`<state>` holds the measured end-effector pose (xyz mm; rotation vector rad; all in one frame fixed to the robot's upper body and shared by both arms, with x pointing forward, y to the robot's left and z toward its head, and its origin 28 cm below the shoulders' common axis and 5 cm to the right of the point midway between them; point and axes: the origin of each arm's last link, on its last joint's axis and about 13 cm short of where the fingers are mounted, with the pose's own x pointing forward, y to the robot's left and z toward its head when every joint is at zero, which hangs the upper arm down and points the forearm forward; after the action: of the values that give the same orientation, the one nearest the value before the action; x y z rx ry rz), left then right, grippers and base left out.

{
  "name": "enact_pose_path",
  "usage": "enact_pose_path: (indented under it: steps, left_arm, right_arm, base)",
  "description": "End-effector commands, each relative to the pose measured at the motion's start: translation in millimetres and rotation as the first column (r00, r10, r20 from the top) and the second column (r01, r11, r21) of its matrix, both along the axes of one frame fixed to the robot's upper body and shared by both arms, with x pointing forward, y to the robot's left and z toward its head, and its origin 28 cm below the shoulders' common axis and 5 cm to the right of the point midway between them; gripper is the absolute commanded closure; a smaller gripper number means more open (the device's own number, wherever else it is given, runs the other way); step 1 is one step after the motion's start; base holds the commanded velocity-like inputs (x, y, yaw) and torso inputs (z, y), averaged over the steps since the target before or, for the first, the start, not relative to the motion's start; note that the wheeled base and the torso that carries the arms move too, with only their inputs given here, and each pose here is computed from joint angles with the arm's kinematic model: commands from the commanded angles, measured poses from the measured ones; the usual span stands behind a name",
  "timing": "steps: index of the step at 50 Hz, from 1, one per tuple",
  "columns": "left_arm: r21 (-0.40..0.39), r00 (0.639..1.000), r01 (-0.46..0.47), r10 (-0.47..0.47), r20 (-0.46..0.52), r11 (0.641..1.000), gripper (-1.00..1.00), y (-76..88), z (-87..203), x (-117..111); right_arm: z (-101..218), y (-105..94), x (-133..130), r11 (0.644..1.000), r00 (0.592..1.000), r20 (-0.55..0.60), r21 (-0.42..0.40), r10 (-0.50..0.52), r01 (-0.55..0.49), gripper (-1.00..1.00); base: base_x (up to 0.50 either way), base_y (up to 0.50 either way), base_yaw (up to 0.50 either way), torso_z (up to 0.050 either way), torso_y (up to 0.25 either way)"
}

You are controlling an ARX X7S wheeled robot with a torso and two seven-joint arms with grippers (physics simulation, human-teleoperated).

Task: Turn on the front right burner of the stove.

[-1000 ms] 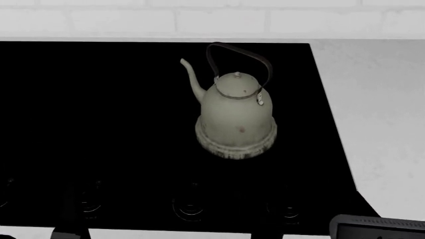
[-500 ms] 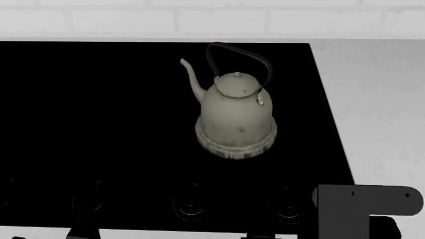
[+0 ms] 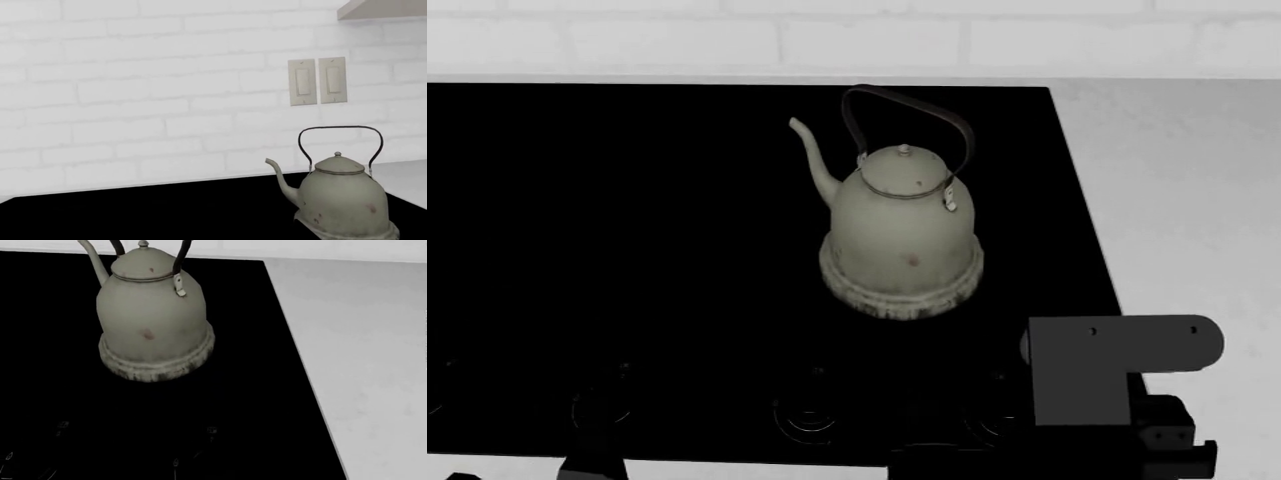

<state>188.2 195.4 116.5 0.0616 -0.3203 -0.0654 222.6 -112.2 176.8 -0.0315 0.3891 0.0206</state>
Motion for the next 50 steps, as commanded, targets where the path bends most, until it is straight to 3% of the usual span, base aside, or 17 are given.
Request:
enact_pose_path:
  steps: [1, 4, 5, 20, 25, 34, 50]
  left_arm:
    - [0.003, 1.0, -0.007, 0.007, -0.021, 1.0, -1.0, 0.2, -2, 2]
    - [0.003, 1.0, -0.006, 0.006, -0.025, 1.0, -1.0, 0.2, -3, 2]
    - [0.009, 1.0, -0.006, 0.006, -0.026, 1.0, -1.0, 0.0, -4, 2]
    - [0.016, 0.999, -0.01, 0.011, -0.034, 1.0, -1.0, -0.7, -3, 2]
    - [0.022, 0.999, -0.008, 0.009, -0.037, 1.0, -1.0, -1.1, -3, 2]
    - [0.029, 0.999, -0.006, 0.008, -0.04, 1.0, -1.0, -1.1, -4, 3]
    - [0.048, 0.999, -0.008, 0.01, -0.044, 0.999, -1.0, -2.5, -5, 3]
  right_arm:
    - [20, 1.0, -1, 1.0, 0.993, -0.114, -0.01, -0.019, 0.018, -1.0]
    - [26, 3.2, -1, 1.0, 0.985, -0.173, -0.02, -0.027, 0.024, -1.0]
    - [25, 2.6, -3, 0.999, 0.981, -0.194, 0.032, -0.018, 0.024, -1.0]
    - [33, -1.4, -27, 0.992, 0.922, -0.381, -0.127, -0.065, 0.018, -1.0]
    - [22, -6.5, -29, 0.995, 0.898, -0.435, -0.089, -0.07, 0.035, -1.0]
    - [31, -11.5, -14, 0.997, 0.907, -0.413, -0.029, -0.076, 0.071, -1.0]
    - [26, -10.1, 24, 1.0, 0.929, -0.369, 0.006, -0.002, 0.004, -1.0]
  base:
    - [0.0, 0.0, 0.0, 0.0, 0.0]
    - [0.0, 0.0, 0.0, 0.0, 0.0]
    - [0.0, 0.0, 0.0, 0.0, 0.0]
    - [0.0, 0.0, 0.0, 0.0, 0.0]
    - [0.0, 0.0, 0.0, 0.0, 0.0]
    - [0.0, 0.0, 0.0, 0.0, 0.0]
    - [0.0, 0.0, 0.0, 0.0, 0.0]
